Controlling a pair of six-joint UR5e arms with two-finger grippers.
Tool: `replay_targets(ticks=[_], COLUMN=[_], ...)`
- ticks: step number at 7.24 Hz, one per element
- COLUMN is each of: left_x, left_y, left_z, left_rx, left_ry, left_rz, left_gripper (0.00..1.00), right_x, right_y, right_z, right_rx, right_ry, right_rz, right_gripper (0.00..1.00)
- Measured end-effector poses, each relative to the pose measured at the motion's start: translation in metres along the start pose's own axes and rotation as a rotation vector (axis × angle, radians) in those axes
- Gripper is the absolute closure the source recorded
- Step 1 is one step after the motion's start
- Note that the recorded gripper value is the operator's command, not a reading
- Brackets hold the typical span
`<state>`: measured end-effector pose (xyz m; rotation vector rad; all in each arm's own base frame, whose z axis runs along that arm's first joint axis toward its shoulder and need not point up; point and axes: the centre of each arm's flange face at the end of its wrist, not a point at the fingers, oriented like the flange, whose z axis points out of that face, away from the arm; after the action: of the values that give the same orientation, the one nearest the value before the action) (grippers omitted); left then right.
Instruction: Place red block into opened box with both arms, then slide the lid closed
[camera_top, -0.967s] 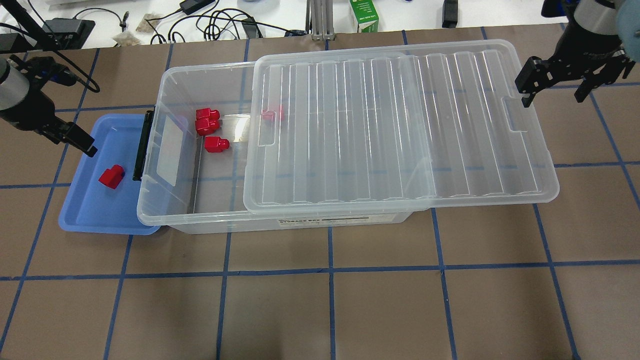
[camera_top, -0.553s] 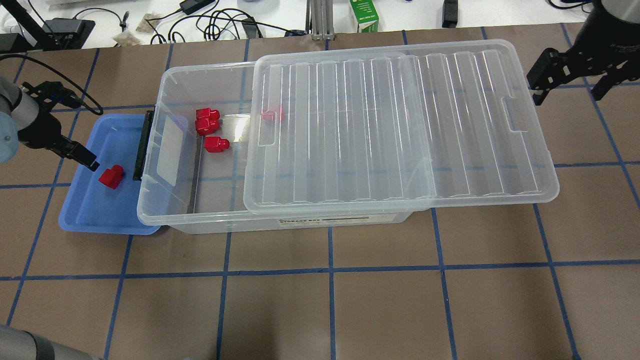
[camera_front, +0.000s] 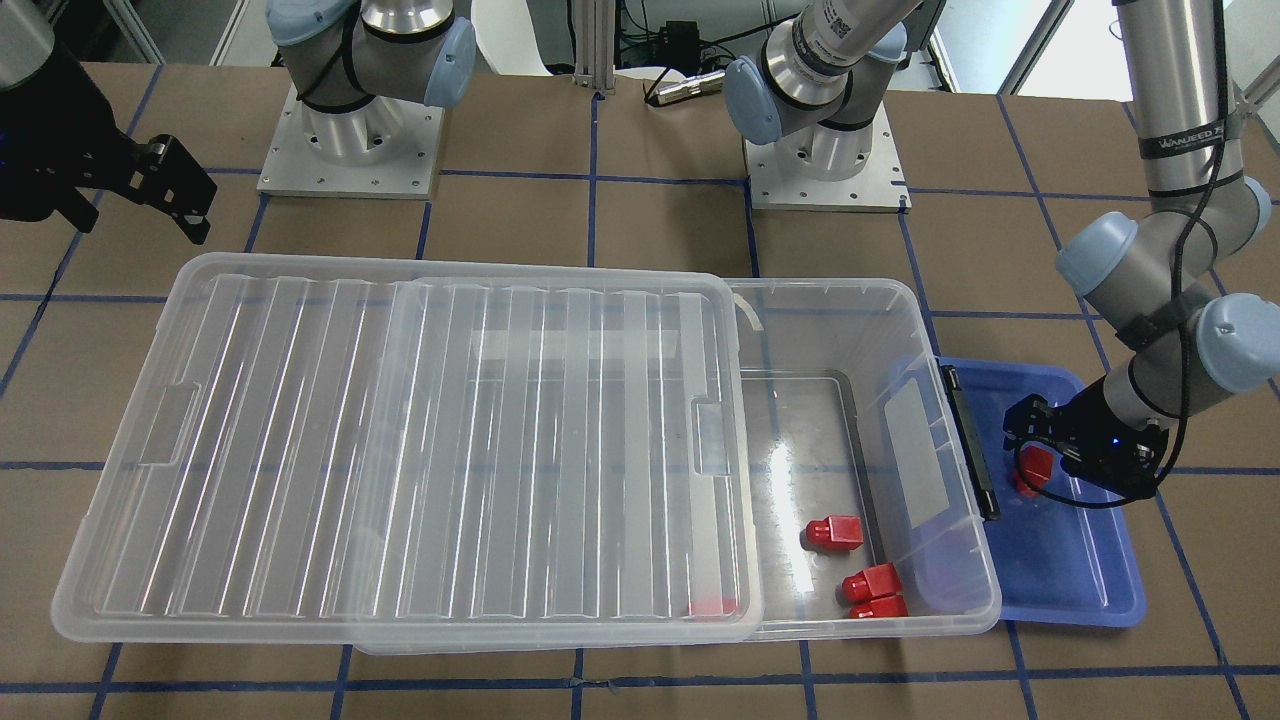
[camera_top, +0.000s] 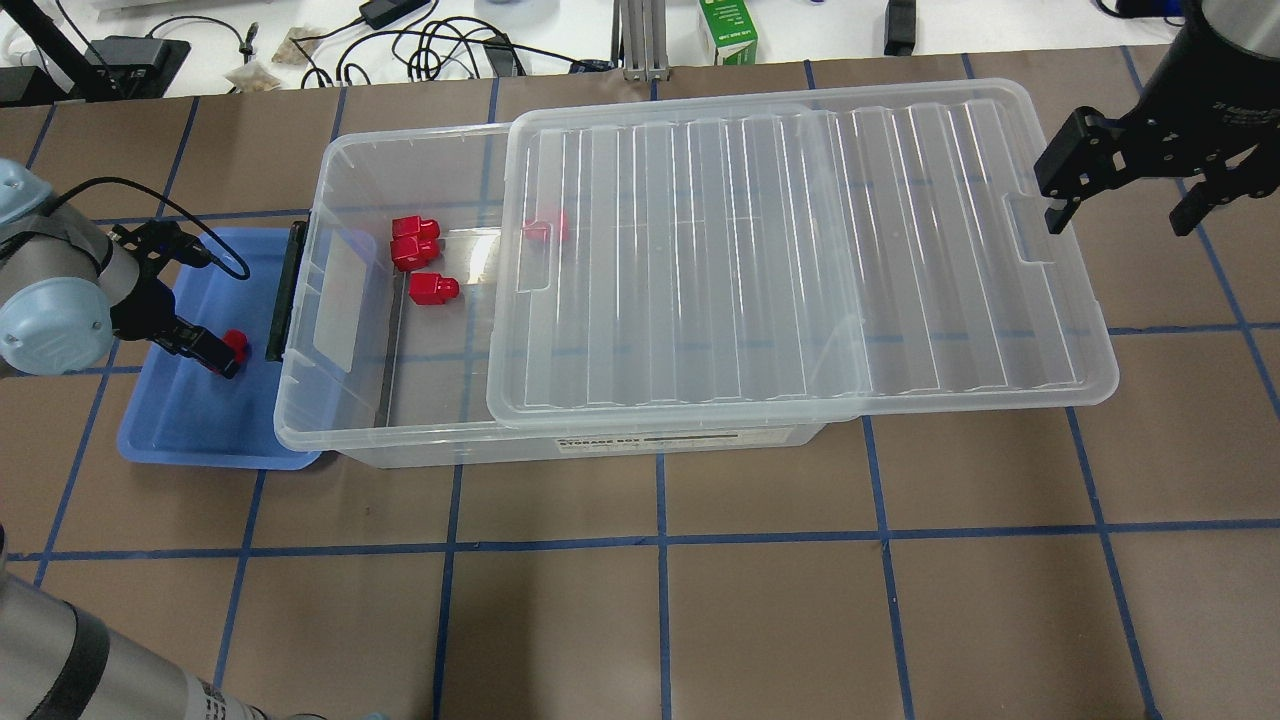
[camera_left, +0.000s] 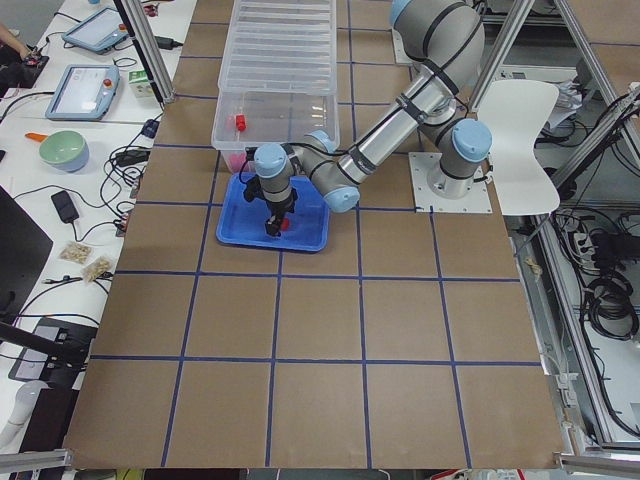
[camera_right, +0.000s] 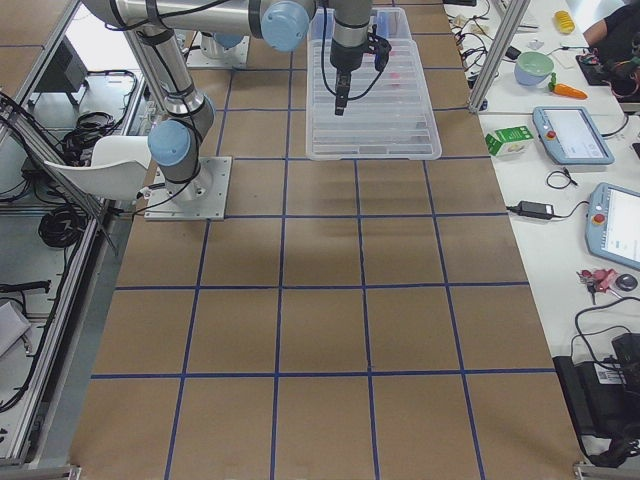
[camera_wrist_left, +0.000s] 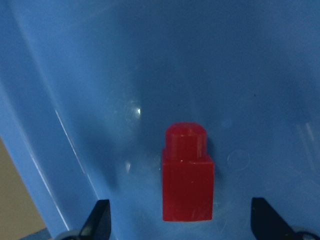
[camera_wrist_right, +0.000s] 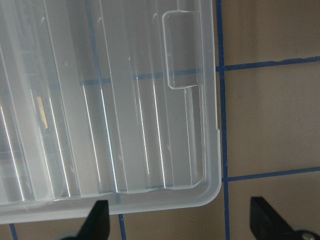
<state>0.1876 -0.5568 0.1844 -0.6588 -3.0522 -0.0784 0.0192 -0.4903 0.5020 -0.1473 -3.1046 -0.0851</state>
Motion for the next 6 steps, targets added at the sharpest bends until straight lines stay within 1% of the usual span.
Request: replay_targets(ticks=[1,2,4,6], left_x=[0.001,0.001,0.001,0.006], left_y=[-0.002,-0.003,-0.005,-0.009], left_z=[0.002,0.003,-0.002,-0.025], left_rx=[-0.002,-0.003,0.008,0.045], left_ry=[0.002,0.003,-0.003,-0.020], left_rz=[0.002,0.002,0.001,-0.001], left_gripper=[0.92,0.99,1.00,1.00], right_x=[0.001,0.001,0.002,0.002], right_y=[0.000,0.001,0.004,0.006], right_z=[0.000,-0.001,-0.006,-0.009], right_rx=[0.002,0.002,0.005,0.011], right_ry=[0.000,0.003,0.013,0.017], right_rz=[0.006,0.009,0.011,0.011], right_gripper=[0.00,0.00,0.00,0.00])
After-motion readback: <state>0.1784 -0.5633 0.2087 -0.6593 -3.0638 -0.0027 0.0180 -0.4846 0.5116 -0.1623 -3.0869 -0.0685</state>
